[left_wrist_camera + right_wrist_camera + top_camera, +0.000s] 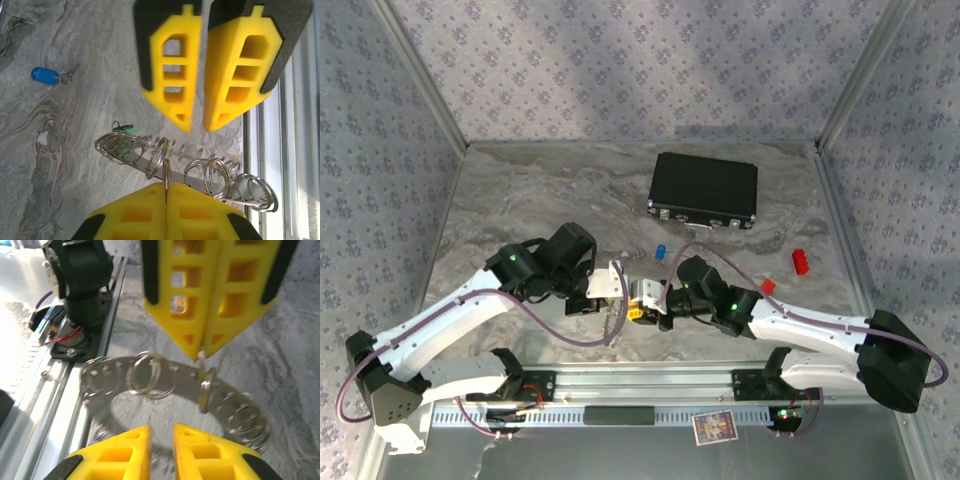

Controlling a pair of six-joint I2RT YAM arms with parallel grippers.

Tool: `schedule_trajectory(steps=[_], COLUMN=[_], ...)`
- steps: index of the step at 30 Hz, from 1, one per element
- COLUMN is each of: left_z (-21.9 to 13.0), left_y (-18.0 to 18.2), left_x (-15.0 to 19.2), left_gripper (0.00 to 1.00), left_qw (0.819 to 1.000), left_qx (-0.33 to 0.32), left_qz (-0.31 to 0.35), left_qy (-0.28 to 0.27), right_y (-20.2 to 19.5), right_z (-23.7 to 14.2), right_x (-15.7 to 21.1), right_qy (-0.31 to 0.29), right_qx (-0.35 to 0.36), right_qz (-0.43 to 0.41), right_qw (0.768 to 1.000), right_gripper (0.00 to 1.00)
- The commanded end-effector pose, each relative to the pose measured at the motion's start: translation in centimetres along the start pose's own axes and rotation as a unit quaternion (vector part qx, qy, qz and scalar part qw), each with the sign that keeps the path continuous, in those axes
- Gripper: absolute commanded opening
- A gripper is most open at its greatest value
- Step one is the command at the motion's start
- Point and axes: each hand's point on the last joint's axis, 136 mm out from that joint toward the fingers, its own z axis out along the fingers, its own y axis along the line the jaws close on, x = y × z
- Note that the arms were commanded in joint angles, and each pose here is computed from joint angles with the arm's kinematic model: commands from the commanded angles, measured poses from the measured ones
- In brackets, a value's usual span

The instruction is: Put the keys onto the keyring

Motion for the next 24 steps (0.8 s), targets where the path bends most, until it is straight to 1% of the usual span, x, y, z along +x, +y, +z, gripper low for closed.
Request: schedule_trajectory(steps=[1,6,13,24], left_z=[-0.2,0.0,0.1,0.4], left_y=[-0.5,-0.5,-1.0,-1.3], left_x=[-1.0,-1.4,-1.6,-1.5], left_gripper=[0.0,0.0,0.0,0.0], left_qw=[0.999,0.999,0.998,0.998], left_qx=[0.014,0.019,0.035,0.047], left_qz=[0.02,0.019,0.023,0.022], left_qy=[-0.025,-0.031,-0.037,-0.033], right_y=[-0.9,-0.3,-1.2,-0.6], right_z=[0.1,0.4,0.3,0.0], right_x=[-1.6,-1.5,-1.1,-2.2], right_qy=[-0.039,-0.045,-0.043,-0.059], right_qx=[0.024,0.006,0.035,0.022], right_qz=[0.003,0.009,0.002,-0.009], right_qw=[0.999,0.999,0.998,0.998], right_gripper=[0.21,0.21,0.24,0.28])
